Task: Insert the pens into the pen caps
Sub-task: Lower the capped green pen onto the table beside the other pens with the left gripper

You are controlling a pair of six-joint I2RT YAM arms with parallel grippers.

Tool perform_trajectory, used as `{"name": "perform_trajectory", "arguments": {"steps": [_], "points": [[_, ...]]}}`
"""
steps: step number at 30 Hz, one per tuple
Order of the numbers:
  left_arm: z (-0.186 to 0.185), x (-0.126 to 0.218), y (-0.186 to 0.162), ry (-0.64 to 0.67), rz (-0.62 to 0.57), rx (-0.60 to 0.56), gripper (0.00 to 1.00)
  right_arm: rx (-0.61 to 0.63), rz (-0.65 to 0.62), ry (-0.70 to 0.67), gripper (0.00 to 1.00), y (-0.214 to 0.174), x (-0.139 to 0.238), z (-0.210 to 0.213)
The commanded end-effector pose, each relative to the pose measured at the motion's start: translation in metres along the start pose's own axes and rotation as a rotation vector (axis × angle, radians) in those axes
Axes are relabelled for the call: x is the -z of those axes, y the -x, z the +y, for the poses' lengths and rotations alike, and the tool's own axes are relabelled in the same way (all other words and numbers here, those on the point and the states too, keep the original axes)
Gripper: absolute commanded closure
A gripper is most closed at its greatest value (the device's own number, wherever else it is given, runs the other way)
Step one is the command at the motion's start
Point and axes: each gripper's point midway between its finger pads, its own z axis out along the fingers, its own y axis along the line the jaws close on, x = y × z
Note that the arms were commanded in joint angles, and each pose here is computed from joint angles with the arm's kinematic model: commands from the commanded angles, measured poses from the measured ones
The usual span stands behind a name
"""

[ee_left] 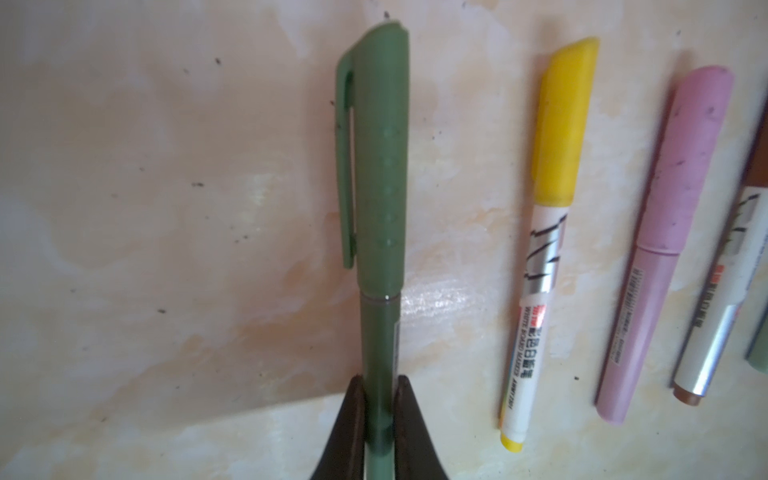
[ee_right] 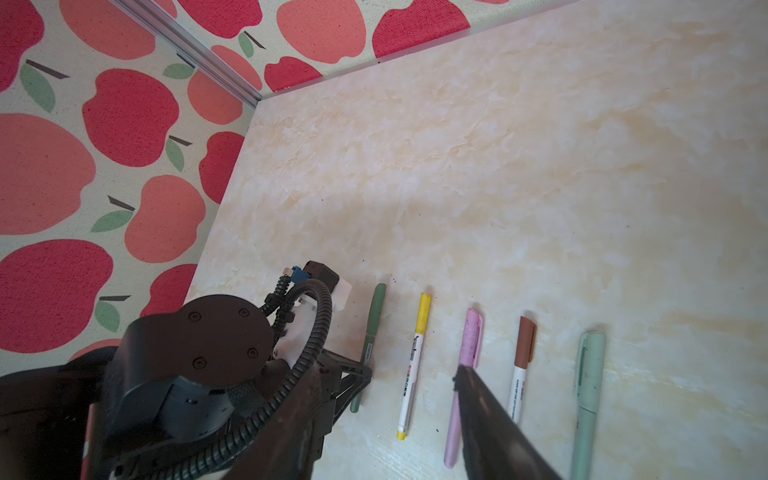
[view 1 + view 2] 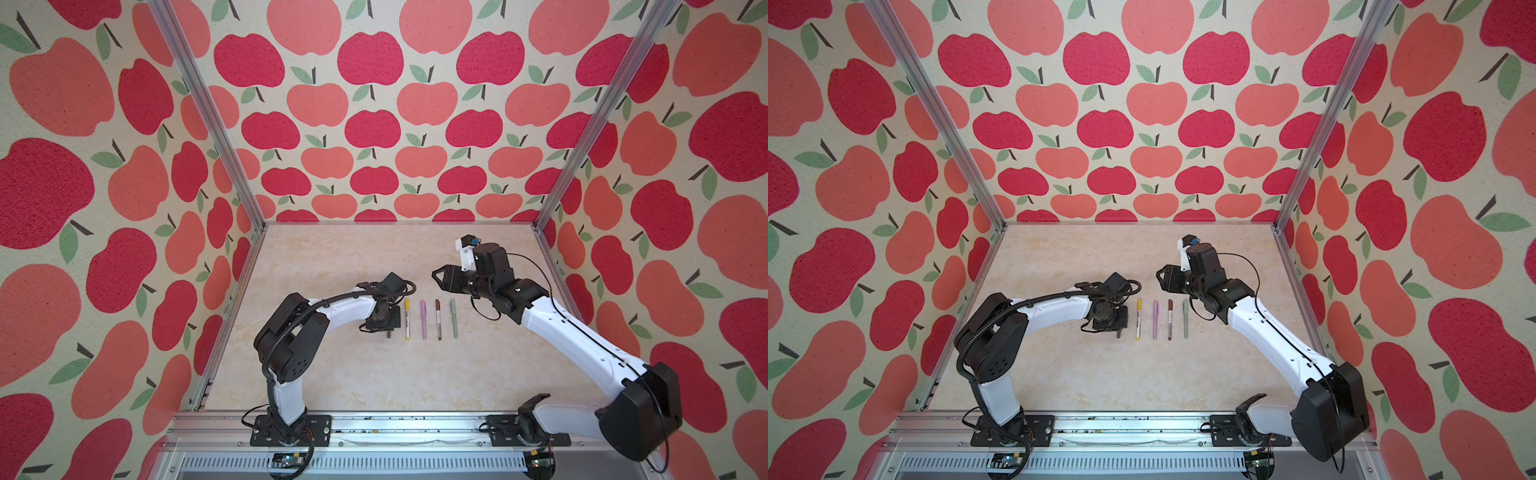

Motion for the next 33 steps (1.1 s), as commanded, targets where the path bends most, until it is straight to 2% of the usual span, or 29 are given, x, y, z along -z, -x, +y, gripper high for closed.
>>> {"name": "perform_trajectory", "arguments": {"steps": [1,18,33], "points": [[0.000,-0.002,-0.002,0.020,0.021,0.014,1.00,-0.013,-0.023,0.024,0.45,0.004,0.006,0.003],[-0.002,-0.006,-0.003,0.018,0.033,0.011,0.93,-0.008,-0.044,0.029,0.45,0.008,0.013,0.004],[-0.001,-0.004,-0.002,0.023,0.028,0.008,0.77,-0.016,-0.051,0.034,0.45,0.007,0.015,0.002]]}}
